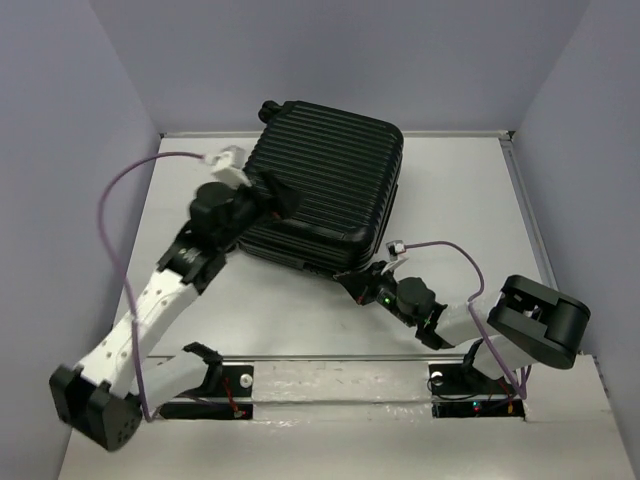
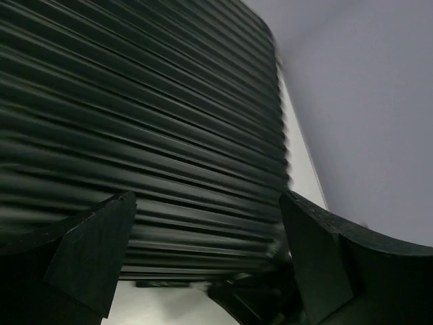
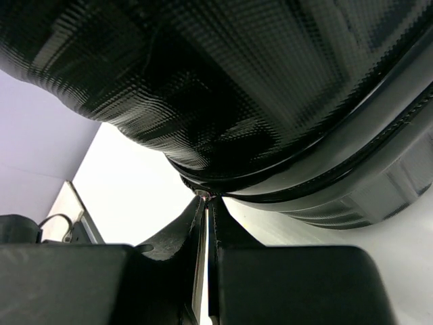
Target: Pack the luggage
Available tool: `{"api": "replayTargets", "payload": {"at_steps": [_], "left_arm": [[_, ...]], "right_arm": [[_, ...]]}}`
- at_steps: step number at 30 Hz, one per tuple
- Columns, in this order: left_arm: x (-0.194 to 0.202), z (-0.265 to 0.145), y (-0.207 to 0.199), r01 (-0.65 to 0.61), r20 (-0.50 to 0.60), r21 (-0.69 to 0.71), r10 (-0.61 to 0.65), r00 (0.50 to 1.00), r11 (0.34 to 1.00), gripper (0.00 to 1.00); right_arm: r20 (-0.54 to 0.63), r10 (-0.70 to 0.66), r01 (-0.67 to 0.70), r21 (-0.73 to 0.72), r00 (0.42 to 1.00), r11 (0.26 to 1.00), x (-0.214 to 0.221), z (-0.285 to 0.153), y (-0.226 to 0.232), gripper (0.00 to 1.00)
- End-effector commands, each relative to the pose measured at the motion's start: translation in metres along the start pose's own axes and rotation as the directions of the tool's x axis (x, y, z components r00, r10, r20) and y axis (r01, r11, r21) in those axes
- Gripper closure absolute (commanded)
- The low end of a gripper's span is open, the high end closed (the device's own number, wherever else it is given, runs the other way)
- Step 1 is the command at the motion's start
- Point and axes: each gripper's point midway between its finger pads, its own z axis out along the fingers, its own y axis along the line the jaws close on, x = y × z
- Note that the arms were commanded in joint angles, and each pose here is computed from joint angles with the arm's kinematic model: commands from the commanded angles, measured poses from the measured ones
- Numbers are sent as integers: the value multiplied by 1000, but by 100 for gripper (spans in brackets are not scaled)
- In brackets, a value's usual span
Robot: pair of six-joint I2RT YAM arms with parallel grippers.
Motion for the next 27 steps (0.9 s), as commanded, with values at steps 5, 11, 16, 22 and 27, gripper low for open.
{"api": "replayTargets", "payload": {"at_steps": [5,11,16,22,27], "left_arm": [[-53,-92,150,124,200,-343,-57,978,931,1],[-74,-92,205,247,275,-371,-148,950,895,1],[-71,-80,218,290,262,-356,-203,944,888,1],[-79,-68,228,315,280,-333,-226,933,889,1],[-84,-59,232,343,293,-309,-255,921,887,1]], "right_arm": [[59,-24,23,22,998,1000,-15,-4,-2,93],[47,-67,66,23,997,998,-19,-7,1,93],[39,-76,76,11,996,997,-18,-7,4,93],[27,-74,75,-6,997,997,-12,-4,5,93],[16,-71,71,-1,997,997,-7,-3,1,93]]}}
